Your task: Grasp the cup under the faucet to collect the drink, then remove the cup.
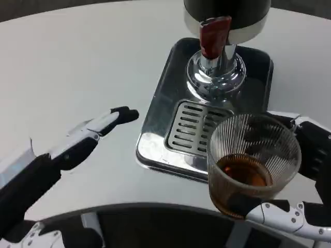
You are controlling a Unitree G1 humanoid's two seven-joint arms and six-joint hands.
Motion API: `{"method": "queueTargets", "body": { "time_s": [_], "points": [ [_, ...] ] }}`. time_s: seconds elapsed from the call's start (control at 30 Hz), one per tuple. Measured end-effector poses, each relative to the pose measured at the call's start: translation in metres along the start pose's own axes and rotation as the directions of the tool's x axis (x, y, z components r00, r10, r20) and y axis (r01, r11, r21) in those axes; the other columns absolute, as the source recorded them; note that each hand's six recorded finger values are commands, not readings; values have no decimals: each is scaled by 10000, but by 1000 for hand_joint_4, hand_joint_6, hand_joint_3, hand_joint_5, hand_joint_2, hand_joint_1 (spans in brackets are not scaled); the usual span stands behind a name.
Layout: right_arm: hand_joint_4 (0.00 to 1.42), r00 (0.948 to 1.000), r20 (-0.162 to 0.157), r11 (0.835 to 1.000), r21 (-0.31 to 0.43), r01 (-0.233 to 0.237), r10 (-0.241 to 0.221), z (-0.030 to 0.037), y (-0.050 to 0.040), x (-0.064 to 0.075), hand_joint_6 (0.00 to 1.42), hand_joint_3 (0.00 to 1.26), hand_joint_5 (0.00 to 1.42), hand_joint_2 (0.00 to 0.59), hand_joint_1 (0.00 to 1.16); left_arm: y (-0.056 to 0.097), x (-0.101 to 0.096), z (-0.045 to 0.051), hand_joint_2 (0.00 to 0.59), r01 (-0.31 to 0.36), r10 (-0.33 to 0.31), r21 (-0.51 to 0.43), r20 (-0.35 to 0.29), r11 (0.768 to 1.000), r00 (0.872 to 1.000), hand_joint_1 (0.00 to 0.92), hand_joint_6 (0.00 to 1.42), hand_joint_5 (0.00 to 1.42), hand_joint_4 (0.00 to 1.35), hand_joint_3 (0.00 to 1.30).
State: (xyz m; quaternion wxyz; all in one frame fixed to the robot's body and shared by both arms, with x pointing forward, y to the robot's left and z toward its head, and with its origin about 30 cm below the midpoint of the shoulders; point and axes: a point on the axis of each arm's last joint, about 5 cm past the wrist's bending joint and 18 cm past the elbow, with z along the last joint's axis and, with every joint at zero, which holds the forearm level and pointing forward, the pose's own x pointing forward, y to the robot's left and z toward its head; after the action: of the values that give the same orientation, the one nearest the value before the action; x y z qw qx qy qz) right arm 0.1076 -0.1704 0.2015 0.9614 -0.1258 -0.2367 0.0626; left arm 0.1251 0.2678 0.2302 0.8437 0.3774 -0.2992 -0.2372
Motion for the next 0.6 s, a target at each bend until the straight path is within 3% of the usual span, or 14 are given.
{"method": "queueTargets", "body": {
  "time_s": [0.17,0.6],
  "points": [
    [711,9996,-199,9998,58,-180,181,5,-33,-26,627,600,783,154,969,-15,-39,49,45,209,-221,732,152,9971,9996,0,0,1,0,73],
    [711,9981,-291,9984,-123,-545,541,143,-187,-57,627,603,783,164,964,-2,-67,143,52,982,-1210,2175,943,9711,9882,0,0,0,0,63]
  ]
}}
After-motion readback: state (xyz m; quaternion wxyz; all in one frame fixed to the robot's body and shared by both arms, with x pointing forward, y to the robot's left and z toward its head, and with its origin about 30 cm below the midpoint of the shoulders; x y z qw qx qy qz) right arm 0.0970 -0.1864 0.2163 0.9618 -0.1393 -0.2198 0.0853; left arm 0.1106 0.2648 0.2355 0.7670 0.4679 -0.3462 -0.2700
